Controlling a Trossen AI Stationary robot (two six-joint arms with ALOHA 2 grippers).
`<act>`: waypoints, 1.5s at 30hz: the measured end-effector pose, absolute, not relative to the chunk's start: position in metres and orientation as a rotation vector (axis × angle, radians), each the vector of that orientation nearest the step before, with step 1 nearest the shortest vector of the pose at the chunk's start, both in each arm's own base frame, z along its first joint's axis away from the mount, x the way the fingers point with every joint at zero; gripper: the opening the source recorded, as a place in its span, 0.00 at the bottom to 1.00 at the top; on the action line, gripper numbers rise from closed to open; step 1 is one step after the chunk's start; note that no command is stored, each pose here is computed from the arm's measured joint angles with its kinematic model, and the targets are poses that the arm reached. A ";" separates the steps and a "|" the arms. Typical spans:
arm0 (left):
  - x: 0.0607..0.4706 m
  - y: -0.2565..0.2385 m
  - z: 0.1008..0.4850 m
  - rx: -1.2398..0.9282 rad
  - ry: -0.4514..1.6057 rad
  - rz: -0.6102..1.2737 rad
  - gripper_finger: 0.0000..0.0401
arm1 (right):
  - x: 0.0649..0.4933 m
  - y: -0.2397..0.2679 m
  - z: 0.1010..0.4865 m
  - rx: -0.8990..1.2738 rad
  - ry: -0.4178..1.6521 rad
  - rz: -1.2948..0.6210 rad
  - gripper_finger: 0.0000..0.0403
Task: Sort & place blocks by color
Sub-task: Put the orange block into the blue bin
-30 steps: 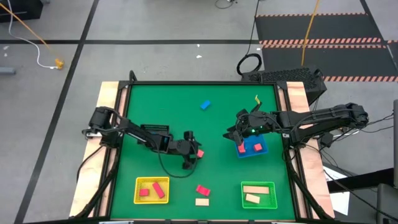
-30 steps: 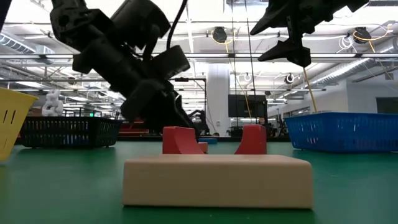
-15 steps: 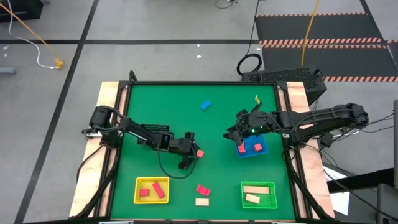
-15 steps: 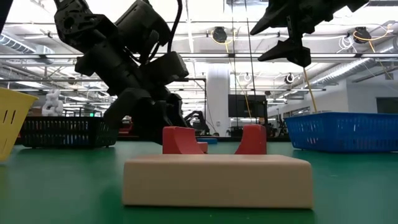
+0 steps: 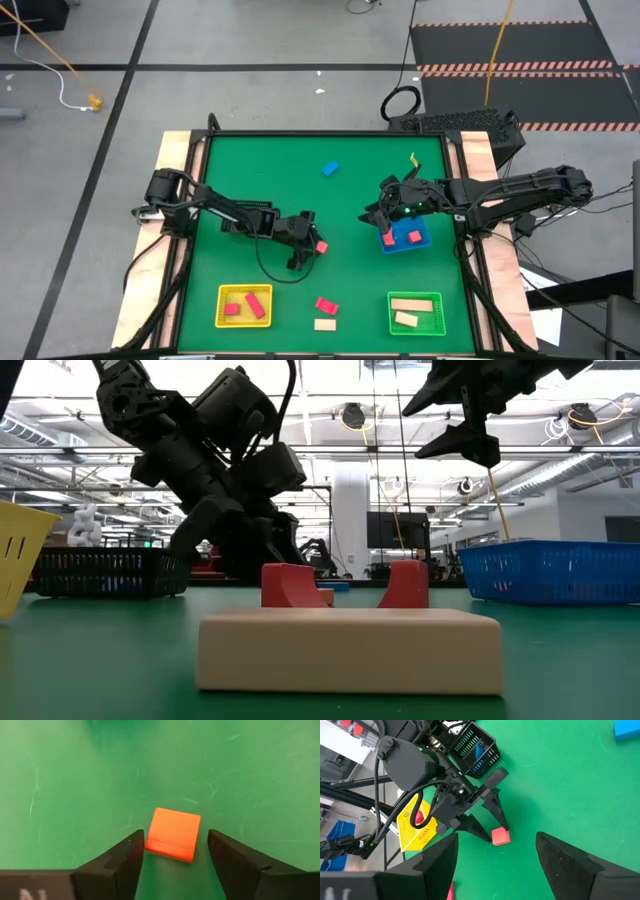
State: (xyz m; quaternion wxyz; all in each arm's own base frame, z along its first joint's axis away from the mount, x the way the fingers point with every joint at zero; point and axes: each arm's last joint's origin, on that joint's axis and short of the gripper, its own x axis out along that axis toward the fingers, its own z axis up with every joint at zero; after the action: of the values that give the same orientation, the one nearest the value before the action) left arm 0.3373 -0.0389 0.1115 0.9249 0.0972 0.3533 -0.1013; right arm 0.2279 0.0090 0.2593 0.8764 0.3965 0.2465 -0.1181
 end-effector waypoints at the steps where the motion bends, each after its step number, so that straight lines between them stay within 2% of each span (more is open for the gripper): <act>1: 0.337 -0.039 0.111 0.199 0.725 -0.208 0.52 | 0.228 0.009 0.259 0.827 0.514 -0.246 0.64; 6: 0.337 -0.039 0.111 0.198 0.735 -0.208 0.34 | 0.228 0.009 0.259 0.827 0.514 -0.247 0.64; 7: 0.337 -0.039 0.111 0.195 0.735 -0.207 0.33 | 0.228 0.009 0.259 0.827 0.514 -0.247 0.64; 17: 0.338 -0.038 0.112 0.191 0.723 -0.152 0.33 | 0.228 0.009 0.259 0.827 0.514 -0.247 0.64; 28: 0.345 -0.035 0.121 0.220 0.609 -0.039 0.34 | 0.228 0.009 0.259 0.827 0.514 -0.247 0.64; 35: 0.352 -0.031 0.134 0.274 0.468 0.135 0.35 | 0.228 0.009 0.259 0.826 0.514 -0.247 0.64; 45: 0.360 -0.029 0.158 0.305 0.222 0.250 0.35 | 0.228 0.009 0.259 0.957 0.500 -0.284 0.64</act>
State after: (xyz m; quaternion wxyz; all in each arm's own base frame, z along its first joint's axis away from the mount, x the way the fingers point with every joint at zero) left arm 0.3598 -0.0293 0.1584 0.9745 0.1512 0.1098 0.1238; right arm 0.2279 0.0089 0.2595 0.8483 0.4539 0.2372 -0.1347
